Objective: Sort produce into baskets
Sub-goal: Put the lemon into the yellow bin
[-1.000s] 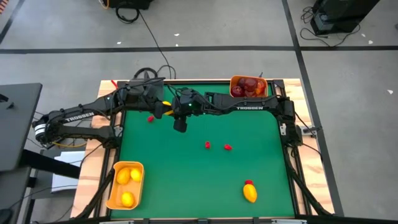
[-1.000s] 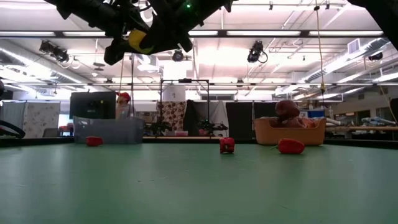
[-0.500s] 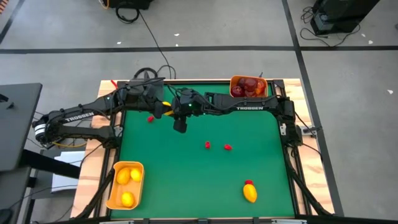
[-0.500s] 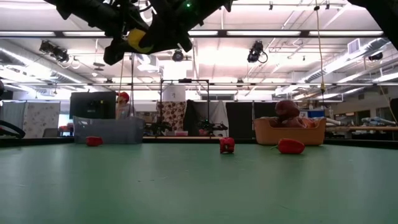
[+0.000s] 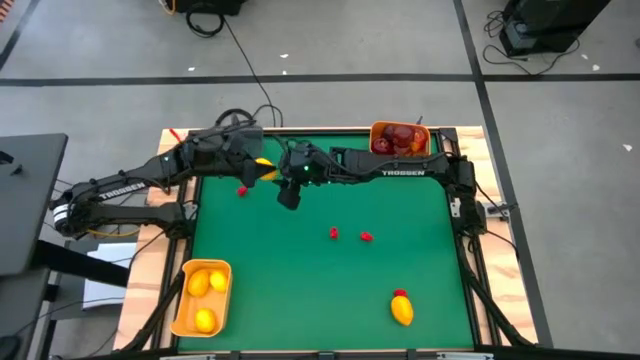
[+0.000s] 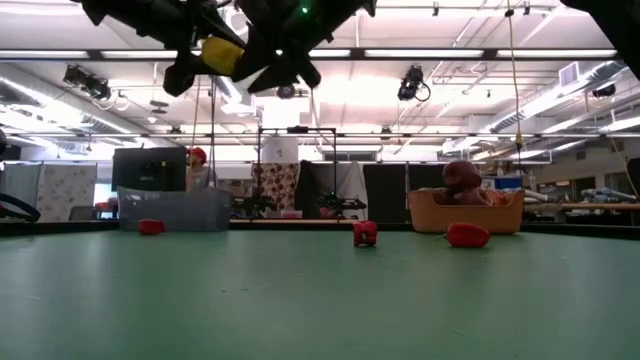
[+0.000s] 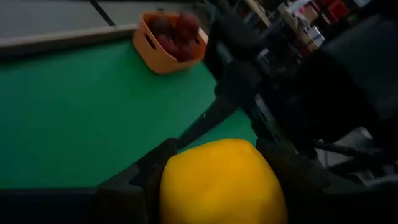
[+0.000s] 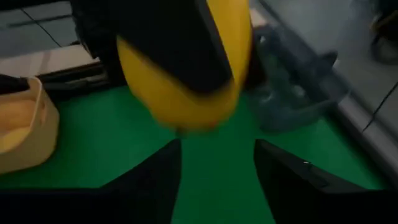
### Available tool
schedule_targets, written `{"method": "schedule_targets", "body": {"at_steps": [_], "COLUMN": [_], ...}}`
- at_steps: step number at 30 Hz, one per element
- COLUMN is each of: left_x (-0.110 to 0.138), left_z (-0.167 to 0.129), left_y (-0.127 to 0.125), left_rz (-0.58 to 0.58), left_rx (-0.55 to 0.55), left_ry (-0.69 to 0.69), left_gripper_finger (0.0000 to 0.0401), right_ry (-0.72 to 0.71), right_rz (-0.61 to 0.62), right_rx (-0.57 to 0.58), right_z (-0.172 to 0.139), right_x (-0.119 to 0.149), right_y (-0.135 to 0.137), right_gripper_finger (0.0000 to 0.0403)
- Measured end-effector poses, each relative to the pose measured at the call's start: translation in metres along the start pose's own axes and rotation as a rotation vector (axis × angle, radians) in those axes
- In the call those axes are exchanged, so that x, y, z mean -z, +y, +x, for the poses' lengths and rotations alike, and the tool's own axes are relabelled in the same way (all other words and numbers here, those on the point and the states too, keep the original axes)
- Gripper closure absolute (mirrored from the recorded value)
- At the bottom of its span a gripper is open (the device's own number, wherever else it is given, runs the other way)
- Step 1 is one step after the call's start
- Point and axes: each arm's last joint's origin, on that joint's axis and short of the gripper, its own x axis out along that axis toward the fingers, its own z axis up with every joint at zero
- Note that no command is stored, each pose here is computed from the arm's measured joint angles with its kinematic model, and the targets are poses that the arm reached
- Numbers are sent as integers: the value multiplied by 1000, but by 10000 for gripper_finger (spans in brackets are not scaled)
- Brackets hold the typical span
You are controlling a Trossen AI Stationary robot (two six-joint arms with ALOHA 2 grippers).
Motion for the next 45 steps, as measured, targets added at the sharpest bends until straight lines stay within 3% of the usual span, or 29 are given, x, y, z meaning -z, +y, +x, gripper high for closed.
{"method": "schedule_targets", "body": {"at_steps": [4, 9, 14, 22, 33, 40, 45], "left_x": [-7, -3, 17, 45, 78, 96, 114], "left_z": [-9, -27, -56, -93, -60, -33, -37], "left_y": [-1, -5, -4, -2, -3, -17, -28], "left_rz": [2, 78, 118, -23, -32, 24, 65], "left_rx": [-2, -16, -72, -100, -144, -99, -37], "left_ry": [-44, 20, 120, 253, 502, 643, 794], "left_gripper_finger": [187, 187, 187, 187, 187, 187, 187], "right_ry": [40, 122, 178, 170, 176, 195, 229], "right_rz": [93, 111, 115, 118, 125, 126, 125], "right_rx": [-147, -38, 9, 13, 21, 31, 45], "right_z": [1, 2, 2, 3, 3, 3, 3], "right_x": [0, 9, 14, 12, 12, 14, 16], "right_y": [-4, -13, -23, -29, -37, -41, -46], "right_gripper_finger": [122, 66, 58, 58, 58, 58, 58]}}
